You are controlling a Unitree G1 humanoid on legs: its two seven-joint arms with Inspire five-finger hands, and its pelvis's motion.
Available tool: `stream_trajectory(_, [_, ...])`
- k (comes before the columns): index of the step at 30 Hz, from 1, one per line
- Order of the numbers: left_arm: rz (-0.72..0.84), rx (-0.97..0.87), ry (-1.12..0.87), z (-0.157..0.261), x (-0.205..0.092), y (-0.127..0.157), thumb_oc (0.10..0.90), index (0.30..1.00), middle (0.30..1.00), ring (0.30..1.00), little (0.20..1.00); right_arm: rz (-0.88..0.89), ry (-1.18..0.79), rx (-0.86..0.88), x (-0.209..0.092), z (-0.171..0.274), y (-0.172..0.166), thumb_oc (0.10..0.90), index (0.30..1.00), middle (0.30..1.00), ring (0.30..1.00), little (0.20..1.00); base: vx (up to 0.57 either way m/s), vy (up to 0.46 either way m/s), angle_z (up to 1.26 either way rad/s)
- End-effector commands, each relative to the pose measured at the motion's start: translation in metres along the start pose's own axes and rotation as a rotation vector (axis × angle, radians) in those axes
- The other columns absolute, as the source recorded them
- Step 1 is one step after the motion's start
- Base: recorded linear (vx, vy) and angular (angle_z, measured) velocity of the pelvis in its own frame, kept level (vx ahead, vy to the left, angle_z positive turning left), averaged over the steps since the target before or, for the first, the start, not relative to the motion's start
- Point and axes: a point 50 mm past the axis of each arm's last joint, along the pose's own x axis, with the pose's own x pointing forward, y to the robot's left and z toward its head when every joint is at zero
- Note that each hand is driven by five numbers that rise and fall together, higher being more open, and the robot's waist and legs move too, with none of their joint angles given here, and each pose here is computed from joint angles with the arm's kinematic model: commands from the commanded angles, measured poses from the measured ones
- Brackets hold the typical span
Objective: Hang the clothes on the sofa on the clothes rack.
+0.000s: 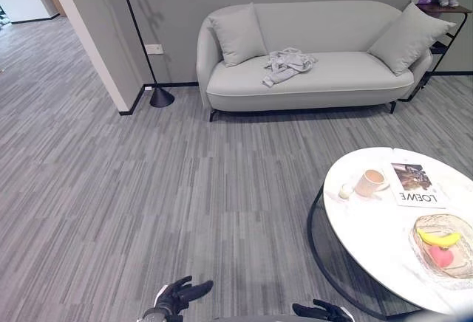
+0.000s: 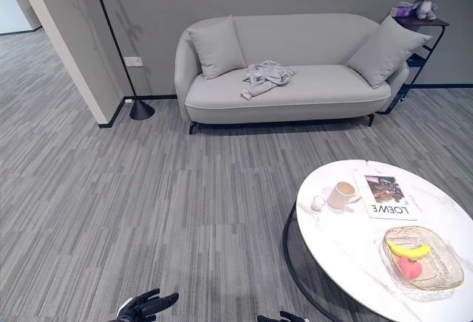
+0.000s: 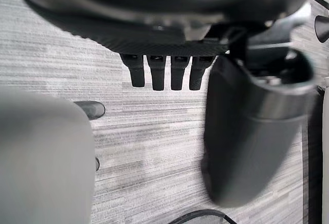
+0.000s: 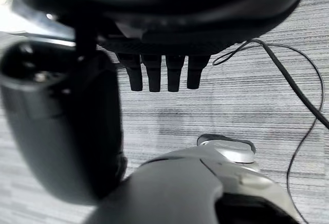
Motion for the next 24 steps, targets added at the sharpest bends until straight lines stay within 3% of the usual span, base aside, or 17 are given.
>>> stream_trajectory(1, [0.016, -0.024, -0.136, 0.036, 0.006, 0.003, 0.8, 0.9, 0.9, 0.9, 0.9, 0.004, -0.089, 0.0, 0.004, 0.024, 0.002, 0.8, 0.9, 0.9, 0.9, 0.9, 0.01, -0.01, 0.05])
stream_trajectory(18, [0.044, -0.065, -0.128, 0.036, 0.006, 0.007, 0.8, 0.9, 0.9, 0.9, 0.9, 0.031, -0.223, -0.019, 0.004, 0.06, 0.006, 0.8, 0.9, 0.9, 0.9, 0.9, 0.03, -0.048, -0.03])
stream_trajectory(24, [0.032, -0.089, -0.182, 0.053, 0.008, 0.005, 0.8, 0.9, 0.9, 0.9, 0.9, 0.049, -0.319, -0.061, 0.0, 0.081, 0.006, 0.8, 0.9, 0.9, 0.9, 0.9, 0.04, -0.112, -0.16])
